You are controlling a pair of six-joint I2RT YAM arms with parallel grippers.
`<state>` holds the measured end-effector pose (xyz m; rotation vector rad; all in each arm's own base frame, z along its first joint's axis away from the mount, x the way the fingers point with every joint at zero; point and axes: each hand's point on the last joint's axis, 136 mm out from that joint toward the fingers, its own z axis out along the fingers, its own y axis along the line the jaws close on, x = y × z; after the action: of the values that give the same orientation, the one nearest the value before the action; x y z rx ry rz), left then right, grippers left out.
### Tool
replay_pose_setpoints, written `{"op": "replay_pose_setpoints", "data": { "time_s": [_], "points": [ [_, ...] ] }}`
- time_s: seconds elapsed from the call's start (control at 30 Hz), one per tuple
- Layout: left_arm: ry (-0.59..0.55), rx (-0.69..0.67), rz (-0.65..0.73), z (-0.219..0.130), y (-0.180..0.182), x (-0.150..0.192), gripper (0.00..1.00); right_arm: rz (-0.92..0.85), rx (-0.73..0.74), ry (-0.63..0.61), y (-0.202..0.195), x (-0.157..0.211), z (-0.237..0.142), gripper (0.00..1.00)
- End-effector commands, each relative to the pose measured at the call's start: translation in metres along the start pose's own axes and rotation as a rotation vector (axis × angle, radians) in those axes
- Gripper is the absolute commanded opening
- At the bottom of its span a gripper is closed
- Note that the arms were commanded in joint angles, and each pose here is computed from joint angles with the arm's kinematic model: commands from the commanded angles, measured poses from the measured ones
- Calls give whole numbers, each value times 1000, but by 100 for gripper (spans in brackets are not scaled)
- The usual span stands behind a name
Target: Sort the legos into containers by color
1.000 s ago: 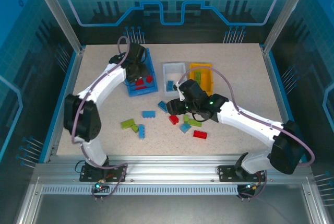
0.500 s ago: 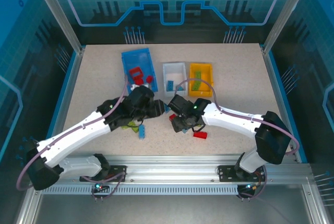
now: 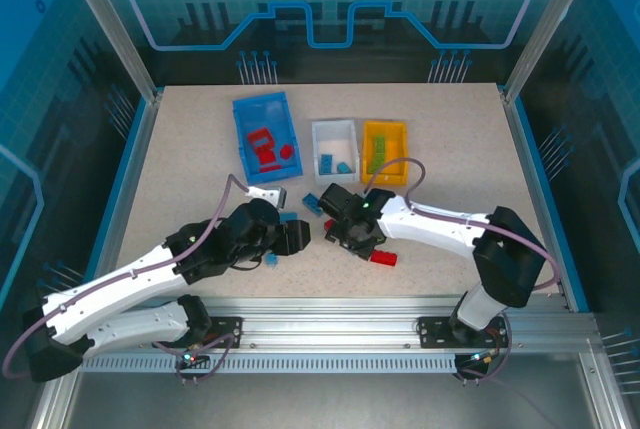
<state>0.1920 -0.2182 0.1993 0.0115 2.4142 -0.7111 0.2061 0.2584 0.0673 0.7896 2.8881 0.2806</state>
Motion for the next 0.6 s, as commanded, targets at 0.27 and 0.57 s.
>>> {"op": "replay_pose_setpoints", "data": {
  "time_s": [0.27,0.57],
  "points": [
    [-20,31,48,-2,-6,-3,63,252,81,34,-22,-6,23,62],
    [-14,42,44,1,-6,0,63,249,109,30,-32,-14,35,47]
  ]
}}
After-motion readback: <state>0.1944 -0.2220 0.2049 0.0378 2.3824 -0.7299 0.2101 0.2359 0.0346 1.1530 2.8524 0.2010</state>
